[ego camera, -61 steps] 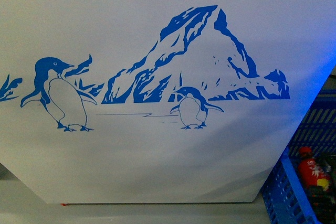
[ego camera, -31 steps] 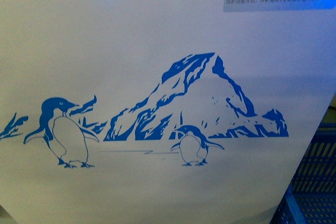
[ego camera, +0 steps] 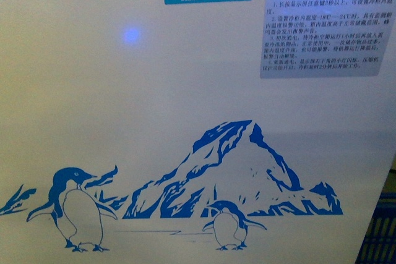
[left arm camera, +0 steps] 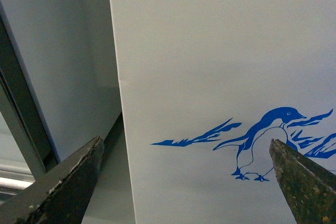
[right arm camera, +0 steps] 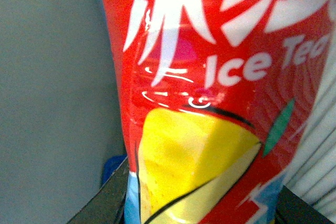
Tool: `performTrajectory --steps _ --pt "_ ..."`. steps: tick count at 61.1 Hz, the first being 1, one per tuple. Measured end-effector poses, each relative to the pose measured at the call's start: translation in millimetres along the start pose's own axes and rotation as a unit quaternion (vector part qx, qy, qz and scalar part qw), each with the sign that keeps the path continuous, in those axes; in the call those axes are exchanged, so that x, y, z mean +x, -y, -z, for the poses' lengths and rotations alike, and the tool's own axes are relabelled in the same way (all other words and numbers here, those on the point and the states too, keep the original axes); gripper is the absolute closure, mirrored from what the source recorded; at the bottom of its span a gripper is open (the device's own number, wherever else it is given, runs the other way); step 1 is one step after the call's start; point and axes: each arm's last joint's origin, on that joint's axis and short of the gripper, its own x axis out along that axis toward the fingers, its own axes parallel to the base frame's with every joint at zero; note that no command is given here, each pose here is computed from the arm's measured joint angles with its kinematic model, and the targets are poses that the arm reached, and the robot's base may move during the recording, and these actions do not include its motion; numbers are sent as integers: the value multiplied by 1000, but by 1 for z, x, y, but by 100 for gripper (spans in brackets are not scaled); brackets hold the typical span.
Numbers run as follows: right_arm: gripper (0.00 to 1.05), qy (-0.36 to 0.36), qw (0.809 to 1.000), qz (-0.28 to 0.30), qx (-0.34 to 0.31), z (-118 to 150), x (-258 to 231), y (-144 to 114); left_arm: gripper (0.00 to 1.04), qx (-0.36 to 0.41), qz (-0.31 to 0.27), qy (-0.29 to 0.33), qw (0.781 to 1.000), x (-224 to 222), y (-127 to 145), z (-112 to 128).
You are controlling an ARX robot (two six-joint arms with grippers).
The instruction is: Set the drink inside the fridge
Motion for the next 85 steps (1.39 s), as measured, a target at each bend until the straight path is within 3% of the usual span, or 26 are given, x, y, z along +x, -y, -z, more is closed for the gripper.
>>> performTrajectory --steps 15,34,57,85 --pt "64 66 998 -4 13 -20 -53 -19 8 0 0 0 1000 0 0 0" --pt "64 112 994 5 11 -11 -108 -54 8 0 0 0 1000 0 0 0" --pt "64 133 991 26 -21 2 -116 -88 8 0 0 0 1000 0 0 0" --pt "64 135 989 37 -45 4 -116 -90 8 0 0 0 1000 0 0 0"
